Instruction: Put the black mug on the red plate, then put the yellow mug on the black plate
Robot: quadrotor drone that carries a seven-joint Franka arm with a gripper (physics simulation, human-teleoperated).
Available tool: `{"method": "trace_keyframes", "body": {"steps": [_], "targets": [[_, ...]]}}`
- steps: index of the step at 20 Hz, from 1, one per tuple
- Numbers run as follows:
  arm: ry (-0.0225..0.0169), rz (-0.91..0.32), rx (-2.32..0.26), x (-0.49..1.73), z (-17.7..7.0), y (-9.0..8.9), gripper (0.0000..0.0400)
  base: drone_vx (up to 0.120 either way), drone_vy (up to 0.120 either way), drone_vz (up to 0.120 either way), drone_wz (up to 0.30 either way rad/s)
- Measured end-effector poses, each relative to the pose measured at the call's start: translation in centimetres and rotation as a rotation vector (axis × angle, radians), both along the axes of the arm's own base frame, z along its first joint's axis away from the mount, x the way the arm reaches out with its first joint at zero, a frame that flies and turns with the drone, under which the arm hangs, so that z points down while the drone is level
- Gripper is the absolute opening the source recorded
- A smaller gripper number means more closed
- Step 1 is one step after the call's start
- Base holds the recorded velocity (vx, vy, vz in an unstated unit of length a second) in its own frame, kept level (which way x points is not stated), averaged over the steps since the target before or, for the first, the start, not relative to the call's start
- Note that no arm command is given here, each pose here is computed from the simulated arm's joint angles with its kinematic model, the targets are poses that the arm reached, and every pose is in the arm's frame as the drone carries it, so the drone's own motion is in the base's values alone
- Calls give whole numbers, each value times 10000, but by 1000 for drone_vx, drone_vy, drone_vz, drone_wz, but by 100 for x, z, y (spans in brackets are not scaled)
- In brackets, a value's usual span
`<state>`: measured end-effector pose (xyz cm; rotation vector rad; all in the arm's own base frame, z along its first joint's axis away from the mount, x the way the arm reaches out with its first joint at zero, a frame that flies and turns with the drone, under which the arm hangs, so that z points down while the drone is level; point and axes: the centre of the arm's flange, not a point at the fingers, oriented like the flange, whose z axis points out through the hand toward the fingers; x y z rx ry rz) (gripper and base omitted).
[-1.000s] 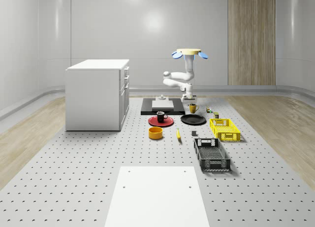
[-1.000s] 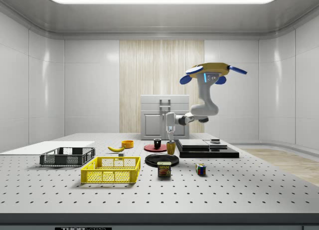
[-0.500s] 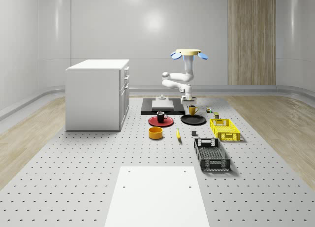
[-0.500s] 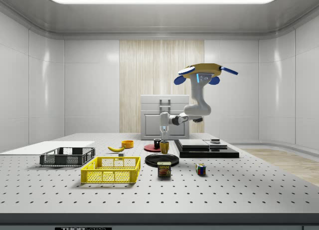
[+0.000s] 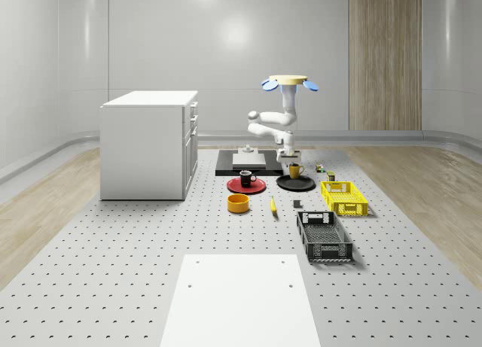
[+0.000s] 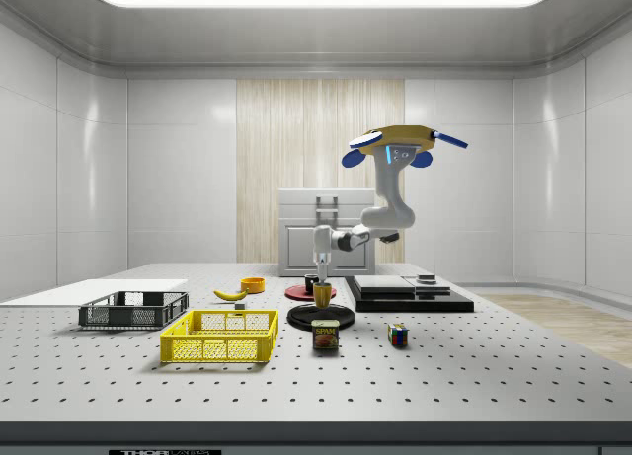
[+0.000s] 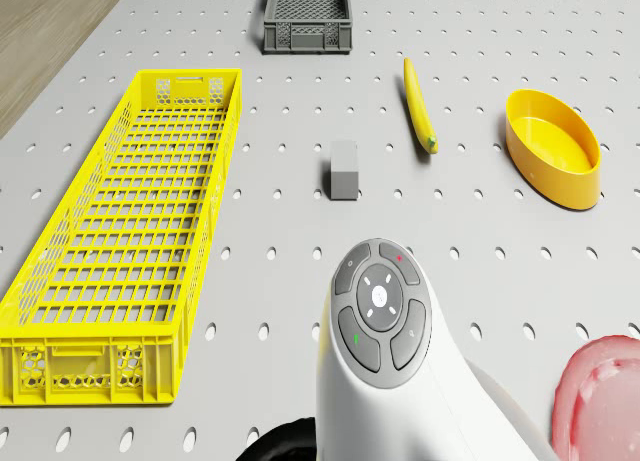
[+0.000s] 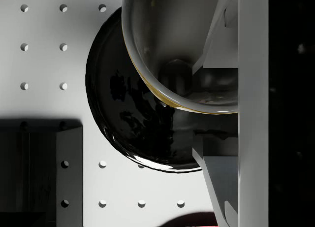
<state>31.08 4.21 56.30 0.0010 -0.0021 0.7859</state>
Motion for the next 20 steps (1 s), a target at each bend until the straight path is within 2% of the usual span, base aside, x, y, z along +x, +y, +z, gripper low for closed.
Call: {"method": "trace_keyframes", "body": {"steps": [8, 11, 13, 16, 20], "targets": [[-1, 1, -1, 0, 263, 0, 110, 0, 0, 0, 0], [-1, 1, -1, 0, 324, 0, 251, 0, 0, 0, 0], [-2, 1, -2, 0, 304, 0, 310, 0, 0, 0, 0], [-1, 1, -2, 0, 220, 0, 357, 0, 0, 0, 0], [0, 1, -2, 0, 67, 0, 384, 0, 0, 0, 0]]}}
